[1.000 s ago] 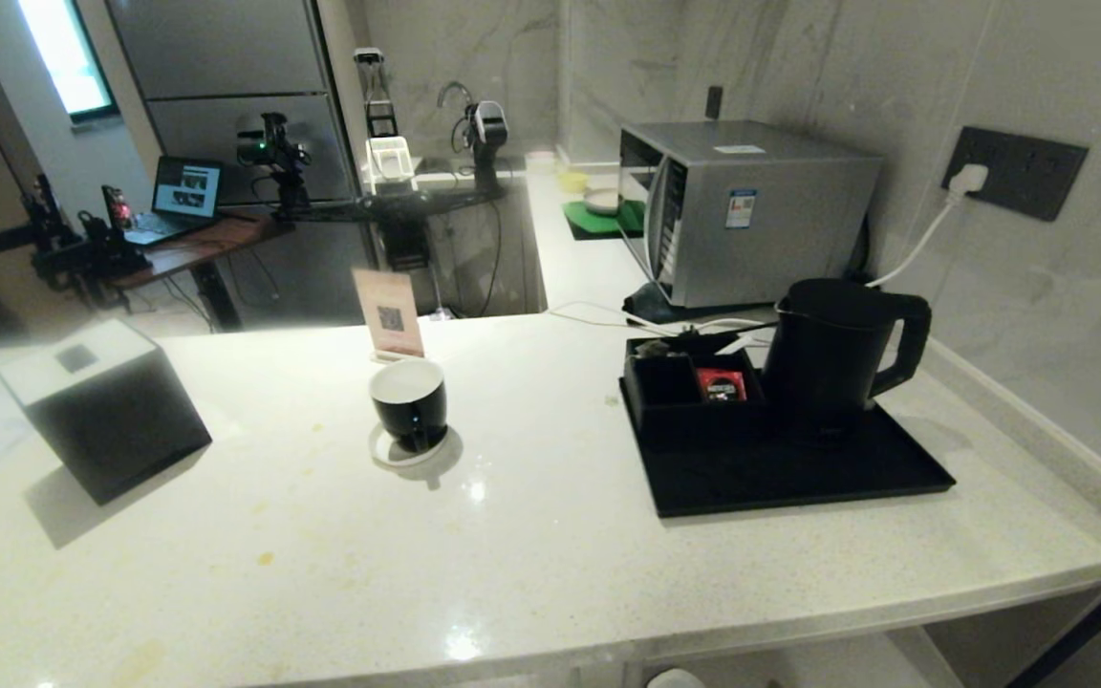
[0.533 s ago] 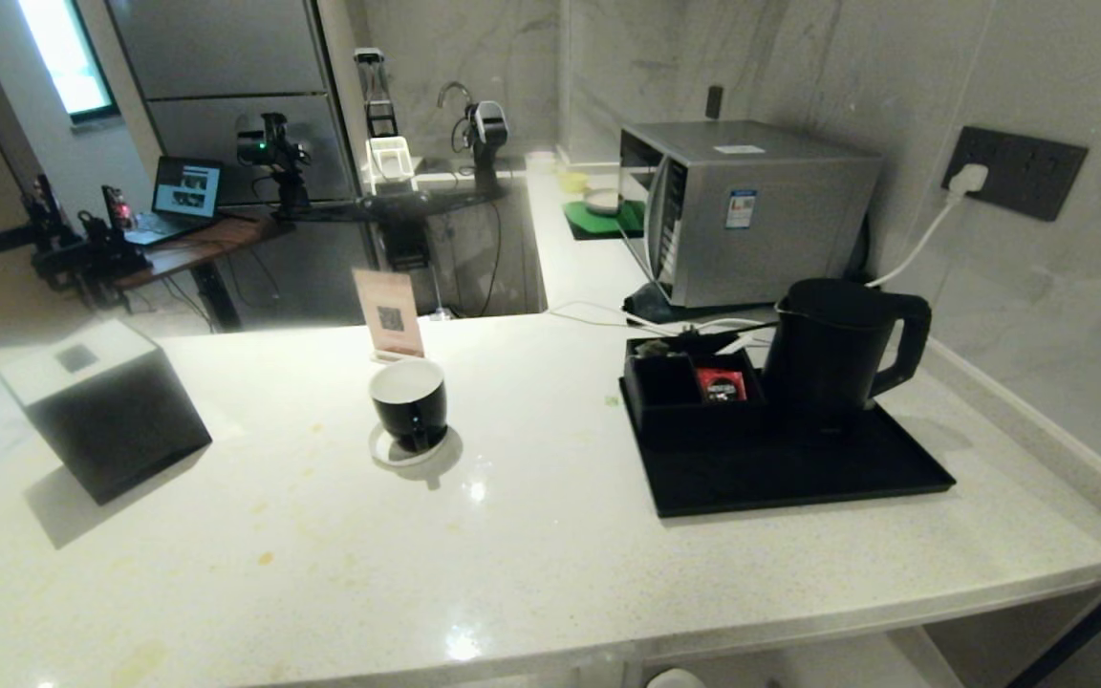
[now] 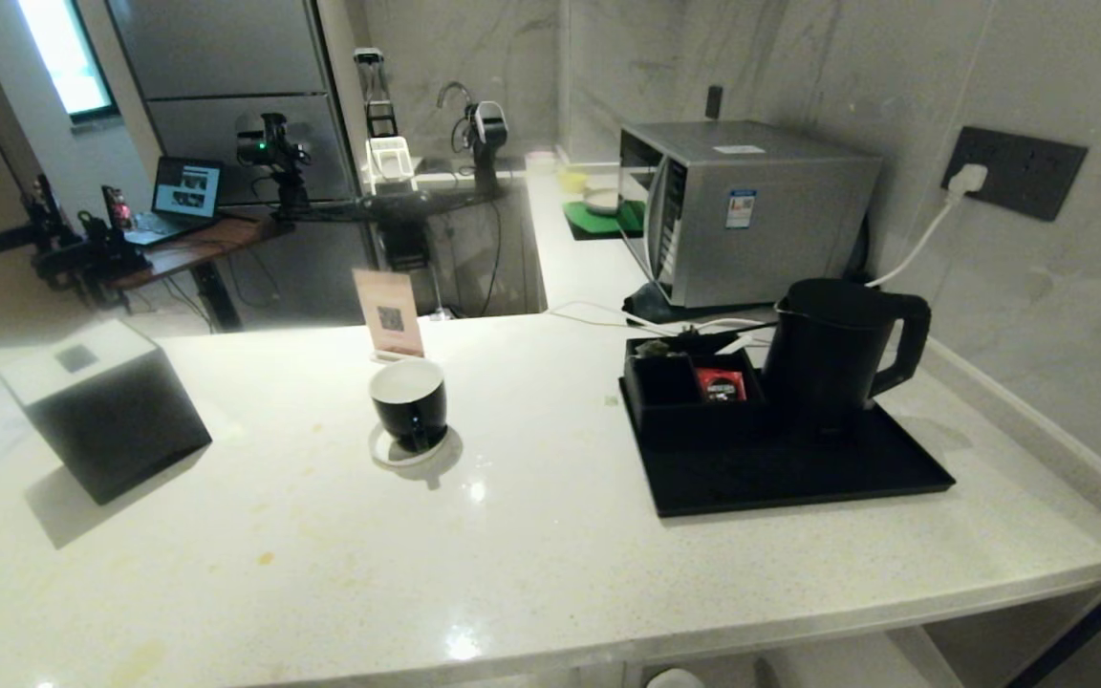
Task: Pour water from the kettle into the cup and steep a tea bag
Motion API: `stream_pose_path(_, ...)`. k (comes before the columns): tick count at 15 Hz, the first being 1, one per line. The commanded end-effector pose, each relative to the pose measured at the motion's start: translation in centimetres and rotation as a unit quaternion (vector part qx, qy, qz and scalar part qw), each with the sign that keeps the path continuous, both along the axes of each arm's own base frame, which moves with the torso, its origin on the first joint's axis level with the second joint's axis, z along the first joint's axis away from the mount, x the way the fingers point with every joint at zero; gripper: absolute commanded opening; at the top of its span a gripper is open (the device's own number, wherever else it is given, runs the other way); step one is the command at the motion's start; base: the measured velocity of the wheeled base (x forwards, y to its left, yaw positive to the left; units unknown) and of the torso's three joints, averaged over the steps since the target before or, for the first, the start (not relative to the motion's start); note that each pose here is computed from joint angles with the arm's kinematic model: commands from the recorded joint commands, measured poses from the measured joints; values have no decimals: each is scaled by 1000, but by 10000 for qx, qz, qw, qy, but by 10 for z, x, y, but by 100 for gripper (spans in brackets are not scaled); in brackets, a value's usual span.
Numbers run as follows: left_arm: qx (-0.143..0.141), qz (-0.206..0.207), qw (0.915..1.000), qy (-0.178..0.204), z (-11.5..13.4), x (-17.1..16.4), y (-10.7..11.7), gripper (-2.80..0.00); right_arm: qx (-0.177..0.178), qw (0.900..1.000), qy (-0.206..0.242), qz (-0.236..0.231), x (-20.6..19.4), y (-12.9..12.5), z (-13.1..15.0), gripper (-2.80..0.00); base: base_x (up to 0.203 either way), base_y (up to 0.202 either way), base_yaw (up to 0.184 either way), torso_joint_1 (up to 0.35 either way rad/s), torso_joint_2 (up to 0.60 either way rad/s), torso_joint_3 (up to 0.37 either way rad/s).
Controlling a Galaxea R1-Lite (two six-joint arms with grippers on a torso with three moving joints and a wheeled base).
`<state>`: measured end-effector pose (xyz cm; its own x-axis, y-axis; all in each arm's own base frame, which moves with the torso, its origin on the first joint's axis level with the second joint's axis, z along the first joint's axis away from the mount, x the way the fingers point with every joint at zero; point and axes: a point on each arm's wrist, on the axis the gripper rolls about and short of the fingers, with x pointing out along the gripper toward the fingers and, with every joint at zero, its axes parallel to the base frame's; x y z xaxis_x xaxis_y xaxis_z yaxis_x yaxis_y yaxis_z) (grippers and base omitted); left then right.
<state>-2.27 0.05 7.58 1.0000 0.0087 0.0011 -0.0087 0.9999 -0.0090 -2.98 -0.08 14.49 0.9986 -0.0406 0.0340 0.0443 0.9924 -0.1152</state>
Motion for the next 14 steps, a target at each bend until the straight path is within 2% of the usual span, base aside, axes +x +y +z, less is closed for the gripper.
stream_pose_path(1, -1, 2, 10000, 5, 0, 0, 0, -280, 5, 9995, 316, 0, 23, 0, 31, -280, 0, 0, 0, 0, 0, 0)
stream_pose_path(4, -1, 2, 10000, 5, 0, 0, 0, -280, 33, 9990, 442, -45, 59, 0, 58, -280, 0, 0, 0, 0, 0, 0)
stream_pose_path(7, -1, 2, 10000, 5, 0, 0, 0, -280, 232, 9964, 790, -192, 107, -1, 69, -280, 0, 0, 0, 0, 0, 0)
stream_pose_path(10, -1, 2, 10000, 5, 0, 0, 0, -280, 505, 9874, 1420, -479, 157, -7, 57, -280, 0, 0, 0, 0, 0, 0)
stream_pose_path(14, -1, 2, 10000, 5, 0, 0, 0, -280, 769, 9731, 2034, -759, 211, -18, 21, -280, 0, 0, 0, 0, 0, 0)
